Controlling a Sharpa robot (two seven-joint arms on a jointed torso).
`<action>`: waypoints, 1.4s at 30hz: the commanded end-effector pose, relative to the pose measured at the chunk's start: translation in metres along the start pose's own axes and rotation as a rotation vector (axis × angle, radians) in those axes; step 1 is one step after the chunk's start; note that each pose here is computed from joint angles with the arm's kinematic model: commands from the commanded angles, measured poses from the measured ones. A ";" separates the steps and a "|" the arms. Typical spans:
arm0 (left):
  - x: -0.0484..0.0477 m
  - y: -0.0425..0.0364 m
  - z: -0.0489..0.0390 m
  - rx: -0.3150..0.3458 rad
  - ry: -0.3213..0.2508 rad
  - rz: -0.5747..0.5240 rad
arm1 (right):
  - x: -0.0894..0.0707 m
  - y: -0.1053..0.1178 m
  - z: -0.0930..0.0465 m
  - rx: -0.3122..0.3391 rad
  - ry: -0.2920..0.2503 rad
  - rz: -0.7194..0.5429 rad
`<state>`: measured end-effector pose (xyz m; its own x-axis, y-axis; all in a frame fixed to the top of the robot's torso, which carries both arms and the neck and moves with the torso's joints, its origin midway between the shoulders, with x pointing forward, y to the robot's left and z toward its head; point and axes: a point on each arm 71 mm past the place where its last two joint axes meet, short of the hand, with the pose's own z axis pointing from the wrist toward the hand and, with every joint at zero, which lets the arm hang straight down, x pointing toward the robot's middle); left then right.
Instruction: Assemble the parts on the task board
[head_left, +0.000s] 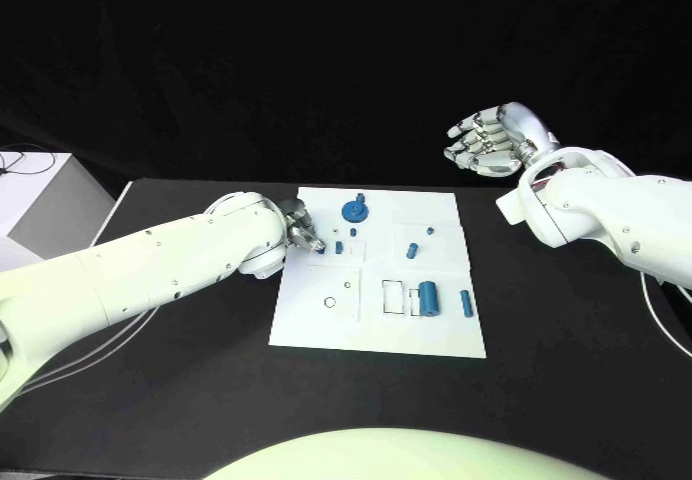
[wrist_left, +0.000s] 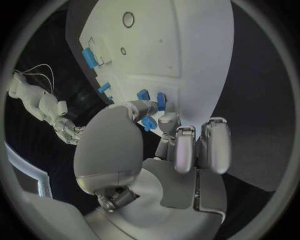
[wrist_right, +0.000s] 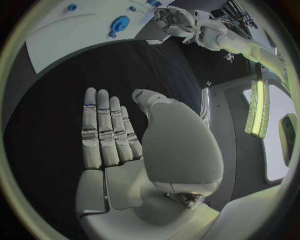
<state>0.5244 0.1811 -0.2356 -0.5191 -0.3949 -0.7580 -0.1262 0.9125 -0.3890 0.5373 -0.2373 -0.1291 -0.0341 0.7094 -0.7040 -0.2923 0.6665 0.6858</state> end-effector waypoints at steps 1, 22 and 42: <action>0.0039 -0.0002 0.0002 -0.004 0.010 0.030 | 0.001 0.002 0.000 -0.016 0.014 0.002; 0.0002 0.0002 -0.0002 -0.001 -0.045 0.013 | 0.002 0.002 -0.001 -0.016 0.018 0.004; 0.0059 -0.0019 -0.0011 0.001 0.016 0.035 | 0.002 0.001 -0.001 -0.012 0.024 0.004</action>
<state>0.5233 0.1804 -0.2358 -0.5016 -0.3810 -0.7767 -0.1164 0.9194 -0.3758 0.5368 -0.2370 -0.1297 -0.0440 0.7094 -0.7035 -0.2924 0.6642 0.6880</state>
